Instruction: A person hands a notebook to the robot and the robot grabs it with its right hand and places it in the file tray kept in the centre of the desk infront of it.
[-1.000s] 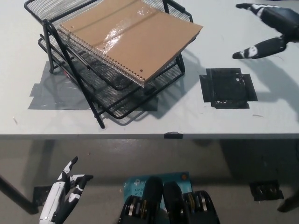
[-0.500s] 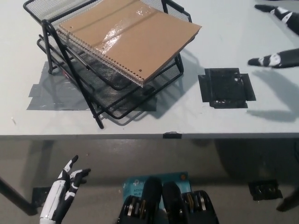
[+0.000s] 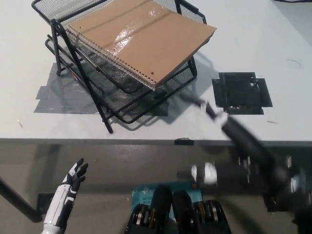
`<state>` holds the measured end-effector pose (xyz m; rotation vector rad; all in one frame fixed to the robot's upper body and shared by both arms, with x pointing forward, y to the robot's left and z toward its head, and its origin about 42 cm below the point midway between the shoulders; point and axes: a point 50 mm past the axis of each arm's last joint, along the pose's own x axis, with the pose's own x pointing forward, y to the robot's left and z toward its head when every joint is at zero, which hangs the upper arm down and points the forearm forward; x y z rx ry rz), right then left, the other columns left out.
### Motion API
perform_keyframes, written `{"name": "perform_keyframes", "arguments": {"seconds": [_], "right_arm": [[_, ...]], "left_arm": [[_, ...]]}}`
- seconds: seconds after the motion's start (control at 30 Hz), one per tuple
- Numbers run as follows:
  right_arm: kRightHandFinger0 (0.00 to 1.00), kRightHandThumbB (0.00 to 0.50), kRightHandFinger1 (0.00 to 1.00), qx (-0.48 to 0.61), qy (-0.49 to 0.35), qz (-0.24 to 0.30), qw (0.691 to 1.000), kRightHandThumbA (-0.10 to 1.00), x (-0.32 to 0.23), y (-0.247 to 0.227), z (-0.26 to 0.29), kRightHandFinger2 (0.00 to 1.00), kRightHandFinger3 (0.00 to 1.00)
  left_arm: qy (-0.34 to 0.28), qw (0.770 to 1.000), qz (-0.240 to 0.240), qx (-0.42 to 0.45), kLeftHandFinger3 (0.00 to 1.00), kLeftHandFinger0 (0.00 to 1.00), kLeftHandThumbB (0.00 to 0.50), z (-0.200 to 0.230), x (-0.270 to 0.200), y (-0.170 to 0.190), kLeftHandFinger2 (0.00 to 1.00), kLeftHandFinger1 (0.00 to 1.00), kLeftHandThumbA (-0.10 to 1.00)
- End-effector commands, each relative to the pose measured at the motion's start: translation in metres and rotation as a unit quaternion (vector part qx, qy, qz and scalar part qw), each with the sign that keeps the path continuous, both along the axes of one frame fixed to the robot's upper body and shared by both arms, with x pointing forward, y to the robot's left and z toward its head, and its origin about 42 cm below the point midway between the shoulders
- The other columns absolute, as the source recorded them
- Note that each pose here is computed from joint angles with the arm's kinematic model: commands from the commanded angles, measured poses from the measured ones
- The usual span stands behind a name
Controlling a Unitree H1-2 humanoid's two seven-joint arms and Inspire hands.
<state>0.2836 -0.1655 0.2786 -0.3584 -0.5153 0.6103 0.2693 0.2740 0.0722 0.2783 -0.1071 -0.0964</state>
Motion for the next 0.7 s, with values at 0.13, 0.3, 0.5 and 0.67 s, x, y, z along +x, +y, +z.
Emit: {"name": "perform_keyframes", "arguments": {"seconds": [0.13, 0.3, 0.5, 0.67], "right_arm": [[1.0, 0.385, 1.0, 0.296, 0.025, -0.158, 0.942, 1.0, -0.075, -0.03, -0.041, 1.0, 1.0], [1.0, 0.382, 1.0, 0.287, 0.095, -0.211, 0.929, 1.0, -0.064, -0.036, -0.098, 1.0, 1.0], [1.0, 0.291, 1.0, 0.287, 0.155, -0.246, 0.913, 1.0, -0.069, -0.036, -0.151, 1.0, 1.0], [1.0, 0.257, 1.0, 0.282, 0.2, -0.252, 0.904, 1.0, -0.068, -0.033, -0.177, 1.0, 1.0]], "left_arm": [[-0.065, 0.997, -0.036, -0.005, 1.0, 1.0, 0.433, 0.018, 0.002, -0.014, 1.0, 1.0, 1.0], [-0.063, 0.997, -0.036, -0.009, 1.0, 1.0, 0.44, 0.013, -0.005, -0.015, 1.0, 1.0, 1.0], [-0.053, 0.998, -0.038, -0.017, 1.0, 1.0, 0.45, 0.009, -0.014, -0.019, 1.0, 1.0, 1.0], [-0.05, 0.998, -0.033, -0.017, 1.0, 1.0, 0.45, 0.007, -0.014, -0.02, 1.0, 1.0, 1.0]]}}
